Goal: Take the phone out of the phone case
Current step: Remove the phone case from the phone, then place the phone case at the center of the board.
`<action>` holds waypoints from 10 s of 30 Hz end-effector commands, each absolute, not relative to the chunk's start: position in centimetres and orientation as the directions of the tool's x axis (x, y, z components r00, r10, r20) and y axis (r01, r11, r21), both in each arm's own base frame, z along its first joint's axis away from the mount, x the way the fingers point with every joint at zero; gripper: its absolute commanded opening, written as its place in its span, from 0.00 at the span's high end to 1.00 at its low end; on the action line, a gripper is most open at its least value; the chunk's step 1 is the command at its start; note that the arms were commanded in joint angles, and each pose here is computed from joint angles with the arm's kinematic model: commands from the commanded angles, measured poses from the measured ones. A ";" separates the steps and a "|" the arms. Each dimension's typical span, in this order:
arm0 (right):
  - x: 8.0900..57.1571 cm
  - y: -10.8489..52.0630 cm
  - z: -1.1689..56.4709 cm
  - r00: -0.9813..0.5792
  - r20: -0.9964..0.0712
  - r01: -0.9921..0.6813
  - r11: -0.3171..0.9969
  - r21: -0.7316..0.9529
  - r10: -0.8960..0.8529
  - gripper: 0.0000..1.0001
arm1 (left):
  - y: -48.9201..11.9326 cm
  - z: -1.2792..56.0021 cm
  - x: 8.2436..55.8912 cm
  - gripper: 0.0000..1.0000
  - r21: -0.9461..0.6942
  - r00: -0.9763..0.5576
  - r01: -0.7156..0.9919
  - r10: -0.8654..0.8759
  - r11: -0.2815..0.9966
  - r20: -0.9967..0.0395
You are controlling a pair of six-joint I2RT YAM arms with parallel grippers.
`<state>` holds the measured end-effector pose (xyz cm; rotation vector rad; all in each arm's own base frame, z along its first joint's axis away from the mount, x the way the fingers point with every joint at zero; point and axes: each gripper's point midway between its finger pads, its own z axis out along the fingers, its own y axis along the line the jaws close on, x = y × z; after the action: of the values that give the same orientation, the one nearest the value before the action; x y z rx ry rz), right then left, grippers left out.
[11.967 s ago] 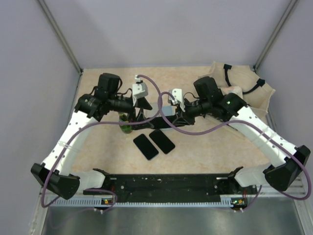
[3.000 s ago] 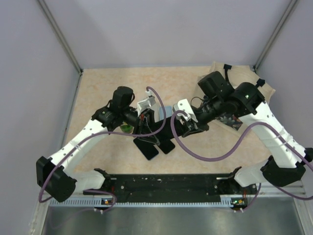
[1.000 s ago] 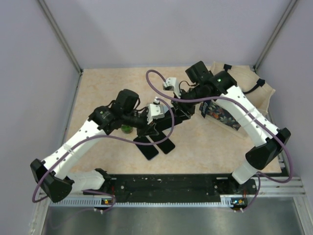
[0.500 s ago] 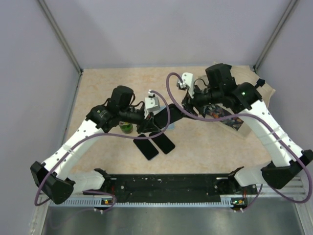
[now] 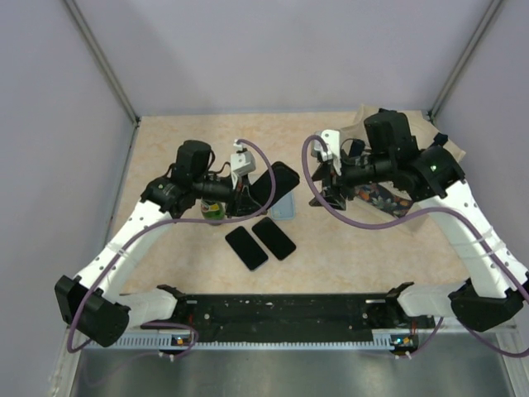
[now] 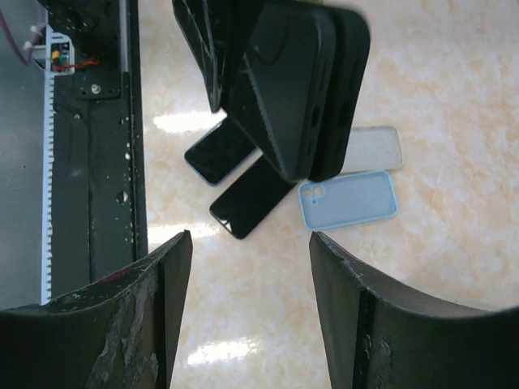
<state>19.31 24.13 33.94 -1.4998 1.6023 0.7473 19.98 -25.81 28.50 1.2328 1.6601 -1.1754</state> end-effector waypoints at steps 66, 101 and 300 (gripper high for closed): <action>16.1 31.3 31.6 0.029 -0.922 -0.964 -0.254 0.077 -0.387 0.55 | -27.9 29.9 22.7 1.00 -0.061 -0.097 0.986 0.242 0.152 -0.965; 14.3 31.7 29.5 -0.064 -0.911 -0.906 -0.358 0.224 -0.407 0.70 | -28.0 30.7 23.5 1.00 0.040 -0.018 0.979 0.280 0.201 -0.960; 20.0 16.1 25.4 -0.289 -0.820 -0.914 0.398 0.083 -0.494 1.00 | -38.4 9.6 45.4 0.99 -0.896 -0.836 0.079 -0.461 0.436 -0.298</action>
<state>19.77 15.65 23.53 -1.2160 2.0112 0.7163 44.39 -37.21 8.13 -0.3172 2.2345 -1.3725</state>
